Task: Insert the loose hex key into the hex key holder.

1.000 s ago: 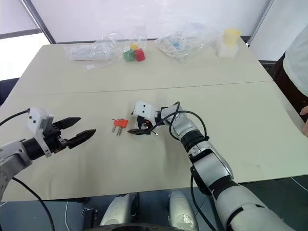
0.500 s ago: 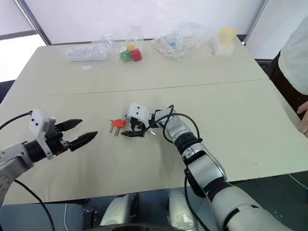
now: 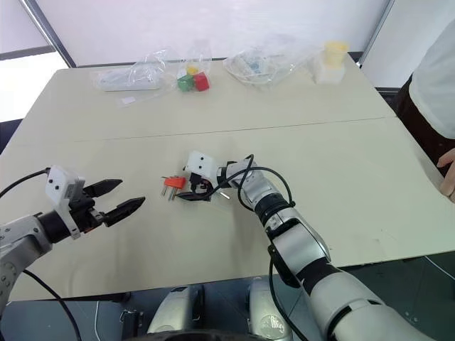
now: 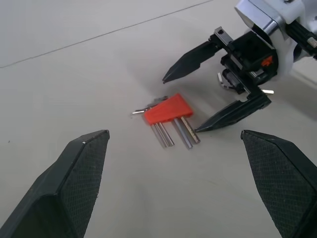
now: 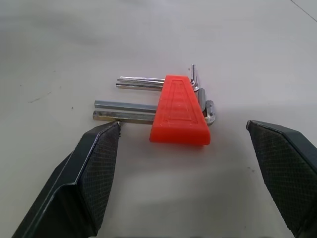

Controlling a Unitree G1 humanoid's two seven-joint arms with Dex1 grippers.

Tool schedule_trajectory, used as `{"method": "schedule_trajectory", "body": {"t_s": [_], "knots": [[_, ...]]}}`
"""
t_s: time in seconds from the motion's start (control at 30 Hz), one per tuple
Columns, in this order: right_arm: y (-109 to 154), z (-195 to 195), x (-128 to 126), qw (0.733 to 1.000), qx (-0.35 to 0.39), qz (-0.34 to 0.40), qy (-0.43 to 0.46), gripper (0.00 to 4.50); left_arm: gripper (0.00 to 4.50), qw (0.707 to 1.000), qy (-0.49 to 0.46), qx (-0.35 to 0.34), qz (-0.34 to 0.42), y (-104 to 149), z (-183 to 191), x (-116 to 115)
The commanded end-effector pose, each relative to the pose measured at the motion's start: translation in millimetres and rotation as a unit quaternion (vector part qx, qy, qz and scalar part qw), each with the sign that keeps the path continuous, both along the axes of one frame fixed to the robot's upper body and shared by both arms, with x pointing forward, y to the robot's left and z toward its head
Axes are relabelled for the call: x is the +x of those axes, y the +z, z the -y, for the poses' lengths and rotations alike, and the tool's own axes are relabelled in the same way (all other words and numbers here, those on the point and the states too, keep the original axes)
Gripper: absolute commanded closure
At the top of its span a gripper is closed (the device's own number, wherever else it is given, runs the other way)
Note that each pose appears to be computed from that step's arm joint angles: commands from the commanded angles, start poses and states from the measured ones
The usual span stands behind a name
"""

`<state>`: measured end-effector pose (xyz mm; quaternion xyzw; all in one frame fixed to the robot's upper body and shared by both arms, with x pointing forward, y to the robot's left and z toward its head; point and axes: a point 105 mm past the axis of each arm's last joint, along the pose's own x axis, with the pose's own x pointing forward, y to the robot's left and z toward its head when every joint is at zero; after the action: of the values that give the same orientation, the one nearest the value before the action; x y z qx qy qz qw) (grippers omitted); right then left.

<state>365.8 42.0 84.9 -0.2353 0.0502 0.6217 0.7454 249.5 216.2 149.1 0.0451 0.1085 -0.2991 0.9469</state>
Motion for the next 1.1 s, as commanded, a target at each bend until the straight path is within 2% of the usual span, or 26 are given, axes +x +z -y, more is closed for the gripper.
{"method": "schedule_trajectory", "body": {"t_s": [0.03,0.13,0.17,0.3,0.43,0.57,0.67,0.8,0.9,1.0,1.1], "knots": [[-7,-2,1,1.0,-0.02,0.002,-0.009,1.61,0.0,1.0,-0.001,0.007,0.025,9,3,-2],[-9,-2,1,1.0,-0.022,0.0,-0.008,3.19,0.0,1.0,0.002,0.008,0.026,9,2,-3],[-10,-2,0,1.0,-0.023,0.0,-0.008,3.51,0.0,1.0,0.005,0.008,0.027,9,1,-3],[-11,-2,0,1.0,-0.023,0.011,-0.012,3.5,0.0,0.999,0.013,0.009,0.029,9,-2,-4],[2,1,5,0.997,-0.012,0.071,-0.016,3.5,0.0,0.999,0.018,0.006,0.034,10,-3,-2],[18,9,6,0.973,-0.04,0.227,0.006,3.5,0.0,0.998,0.031,-0.004,0.048,14,-6,5],[29,17,6,0.937,-0.054,0.344,0.011,3.5,0.0,0.997,0.042,-0.005,0.059,16,-9,12],[55,25,-2,0.857,-0.057,0.511,0.031,3.5,0.0,0.992,0.079,-0.014,0.099,25,-18,26],[73,24,-11,0.814,-0.031,0.579,0.037,3.5,0.0,0.99,0.078,-0.036,0.114,30,-19,31],[108,26,-27,0.747,0.033,0.663,0.033,3.5,0.0,0.989,0.061,-0.049,0.124,37,-16,38],[131,33,-34,0.702,0.066,0.708,0.035,3.5,0.0,0.99,0.024,-0.061,0.126,45,-8,46]]}}
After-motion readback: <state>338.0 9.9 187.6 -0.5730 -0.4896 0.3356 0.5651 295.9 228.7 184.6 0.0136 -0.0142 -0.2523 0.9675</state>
